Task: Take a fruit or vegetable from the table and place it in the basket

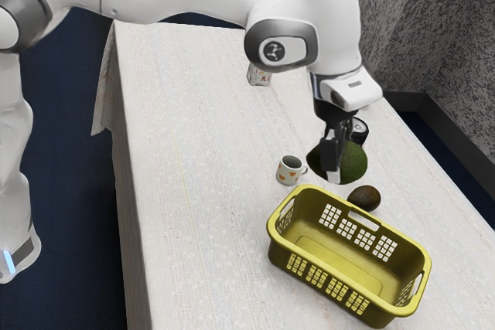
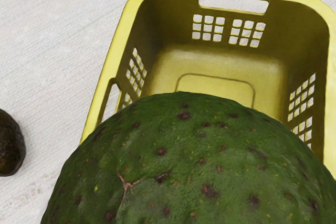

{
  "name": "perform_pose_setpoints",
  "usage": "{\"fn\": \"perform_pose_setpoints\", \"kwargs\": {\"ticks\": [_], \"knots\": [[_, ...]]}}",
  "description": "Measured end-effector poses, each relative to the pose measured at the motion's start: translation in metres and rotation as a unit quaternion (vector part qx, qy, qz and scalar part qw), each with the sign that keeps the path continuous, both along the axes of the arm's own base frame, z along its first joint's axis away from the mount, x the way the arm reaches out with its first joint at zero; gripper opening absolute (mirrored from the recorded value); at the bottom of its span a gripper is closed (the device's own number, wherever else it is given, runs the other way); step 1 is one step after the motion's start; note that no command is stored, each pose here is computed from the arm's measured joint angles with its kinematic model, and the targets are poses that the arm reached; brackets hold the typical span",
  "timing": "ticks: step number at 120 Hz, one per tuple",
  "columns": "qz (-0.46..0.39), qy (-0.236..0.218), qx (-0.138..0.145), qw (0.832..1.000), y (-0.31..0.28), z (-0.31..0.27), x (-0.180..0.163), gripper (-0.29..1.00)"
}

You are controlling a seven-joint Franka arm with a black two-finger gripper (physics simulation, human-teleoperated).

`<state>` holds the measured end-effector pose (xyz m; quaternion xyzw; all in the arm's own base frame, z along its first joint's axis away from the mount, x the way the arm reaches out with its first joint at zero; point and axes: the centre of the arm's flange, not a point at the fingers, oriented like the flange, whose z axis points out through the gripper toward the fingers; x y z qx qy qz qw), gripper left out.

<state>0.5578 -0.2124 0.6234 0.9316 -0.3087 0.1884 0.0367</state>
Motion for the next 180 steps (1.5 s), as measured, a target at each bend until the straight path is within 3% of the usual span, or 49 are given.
{"fn": "perform_pose_setpoints", "kwargs": {"ticks": [39, 59, 78, 85, 95, 152, 159, 169, 180], "knots": [[-0.014, 0.020, -0.021, 0.999, -0.065, -0.030, -0.010, 0.28], [0.018, 0.037, -0.027, 0.999, -0.052, -0.061, 0.014, 0.27], [0.021, 0.032, -0.035, 0.999, -0.064, -0.065, 0.014, 0.28], [0.024, 0.034, -0.041, 0.998, -0.064, -0.066, 0.014, 0.46], [0.033, 0.039, -0.051, 0.997, -0.057, -0.069, 0.017, 0.56], [0.033, 0.050, -0.060, 0.996, -0.056, -0.079, 0.017, 0.69], [0.038, 0.046, -0.073, 0.996, -0.057, -0.069, 0.016, 0.69], [0.110, 0.051, -0.098, 0.988, -0.033, -0.035, 0.011, 0.70], [0.270, 0.074, -0.129, 0.951, 0.025, 0.039, 0.004, 0.70]]}}
